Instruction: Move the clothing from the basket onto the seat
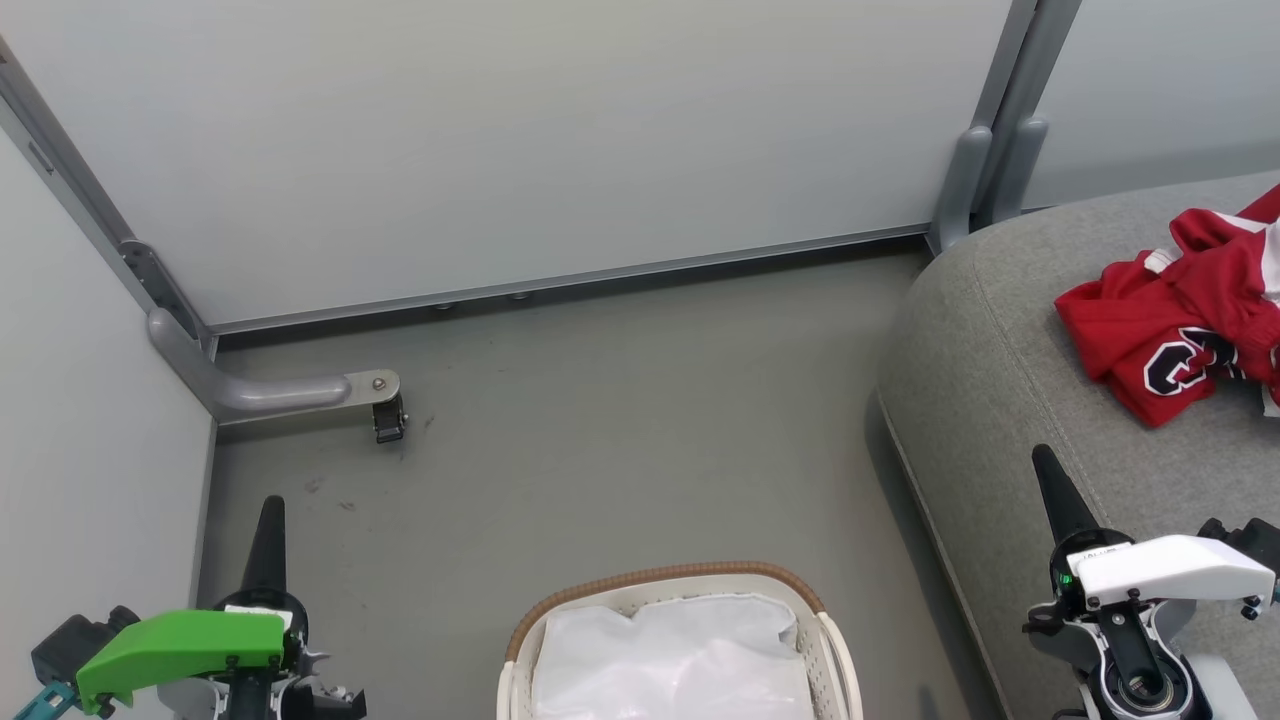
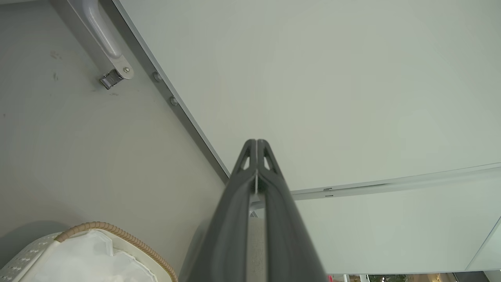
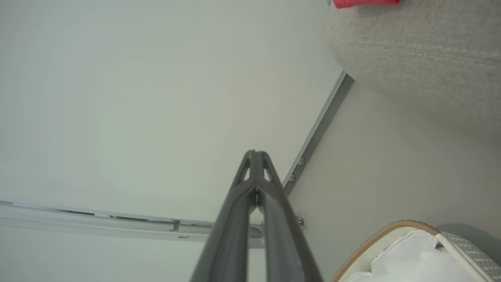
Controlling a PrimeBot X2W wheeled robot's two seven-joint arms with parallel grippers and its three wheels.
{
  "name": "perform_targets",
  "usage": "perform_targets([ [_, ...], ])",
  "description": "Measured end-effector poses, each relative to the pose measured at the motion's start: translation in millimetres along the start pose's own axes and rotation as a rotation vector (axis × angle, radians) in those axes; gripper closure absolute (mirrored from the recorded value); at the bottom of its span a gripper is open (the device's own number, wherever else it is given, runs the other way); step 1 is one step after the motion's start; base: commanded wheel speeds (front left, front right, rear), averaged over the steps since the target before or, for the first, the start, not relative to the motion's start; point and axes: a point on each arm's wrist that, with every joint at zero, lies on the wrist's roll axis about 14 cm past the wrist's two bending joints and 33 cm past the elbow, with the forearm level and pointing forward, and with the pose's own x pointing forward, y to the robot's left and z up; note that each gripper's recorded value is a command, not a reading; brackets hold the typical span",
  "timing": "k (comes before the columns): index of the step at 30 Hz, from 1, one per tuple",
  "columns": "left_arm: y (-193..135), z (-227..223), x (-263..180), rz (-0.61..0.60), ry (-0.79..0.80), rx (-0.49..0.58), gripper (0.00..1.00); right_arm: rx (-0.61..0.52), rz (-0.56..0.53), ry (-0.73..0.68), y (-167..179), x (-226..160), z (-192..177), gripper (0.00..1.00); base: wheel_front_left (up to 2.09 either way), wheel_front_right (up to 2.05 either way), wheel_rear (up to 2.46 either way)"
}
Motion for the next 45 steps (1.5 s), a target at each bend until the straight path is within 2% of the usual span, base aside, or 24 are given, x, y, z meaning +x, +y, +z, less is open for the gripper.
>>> perform_targets([
  [32, -17.3, 7.3, 1.3, -0.063, 0.005, -0.233, 1.00, 0.247, 0.042, 0.009, 10.0, -2.7, 3.1, 1.00, 0.00, 0.00, 0.00],
  [45, -24.0, 10.4, 1.9, -0.088, 0.006, -0.294, 1.00, 0.314, 0.057, 0.014, 13.4, -3.5, 4.0, 1.00, 0.00, 0.00, 0.00],
])
